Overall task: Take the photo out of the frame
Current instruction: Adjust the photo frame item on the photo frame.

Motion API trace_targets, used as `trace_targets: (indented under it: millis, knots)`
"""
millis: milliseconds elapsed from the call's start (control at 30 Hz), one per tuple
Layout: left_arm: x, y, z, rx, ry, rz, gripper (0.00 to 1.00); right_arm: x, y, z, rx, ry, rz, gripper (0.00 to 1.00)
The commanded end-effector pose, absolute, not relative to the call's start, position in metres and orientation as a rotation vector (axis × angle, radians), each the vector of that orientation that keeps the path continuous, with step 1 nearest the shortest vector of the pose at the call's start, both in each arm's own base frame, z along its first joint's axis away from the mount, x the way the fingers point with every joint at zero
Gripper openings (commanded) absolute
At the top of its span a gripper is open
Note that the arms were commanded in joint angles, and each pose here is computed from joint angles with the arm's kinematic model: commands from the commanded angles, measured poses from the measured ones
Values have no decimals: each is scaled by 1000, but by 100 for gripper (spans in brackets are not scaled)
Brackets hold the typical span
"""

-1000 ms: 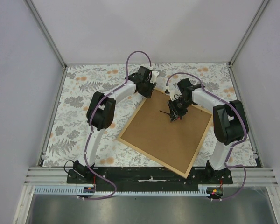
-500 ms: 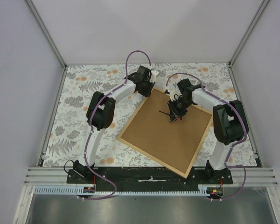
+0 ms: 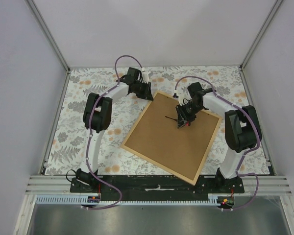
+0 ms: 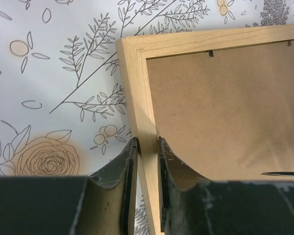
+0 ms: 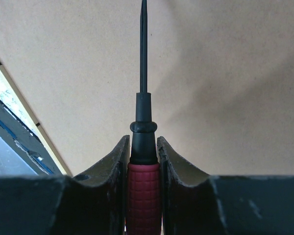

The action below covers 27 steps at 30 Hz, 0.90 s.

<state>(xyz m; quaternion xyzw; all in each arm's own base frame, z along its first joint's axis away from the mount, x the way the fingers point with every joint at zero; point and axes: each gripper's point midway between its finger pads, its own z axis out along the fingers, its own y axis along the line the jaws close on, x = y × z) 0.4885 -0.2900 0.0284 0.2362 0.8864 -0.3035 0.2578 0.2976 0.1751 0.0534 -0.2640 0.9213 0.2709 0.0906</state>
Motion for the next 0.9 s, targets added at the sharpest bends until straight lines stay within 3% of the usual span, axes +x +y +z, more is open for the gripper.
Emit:
trace_targets:
  millis: [0, 100, 200, 333, 433, 533, 733, 867]
  knots:
    - [473, -275, 19, 559, 2484, -864, 6, 302, 180, 90, -808, 2617, 865, 0]
    - [476, -268, 48, 491, 2419, -965, 15, 303, 176, 111, -800, 2555, 881, 0]
    - [486, -262, 82, 461, 2339, -1036, 36, 305, 167, 136, -785, 2485, 875, 0]
    - [503, -261, 123, 555, 2244, -928, 64, 308, 151, 165, -759, 2407, 827, 0]
    - [515, -269, 149, 662, 2172, -857, 77, 310, 137, 185, -723, 2364, 793, 0]
    - [517, -289, 152, 862, 2109, -746, 82, 309, 125, 198, -688, 2335, 760, 0]
    - [514, -338, 122, 1325, 1914, -377, 87, 299, 110, 210, -645, 2288, 719, 0]
    - [510, -354, 103, 1542, 1778, -264, 88, 298, 104, 222, -630, 2232, 694, 0]
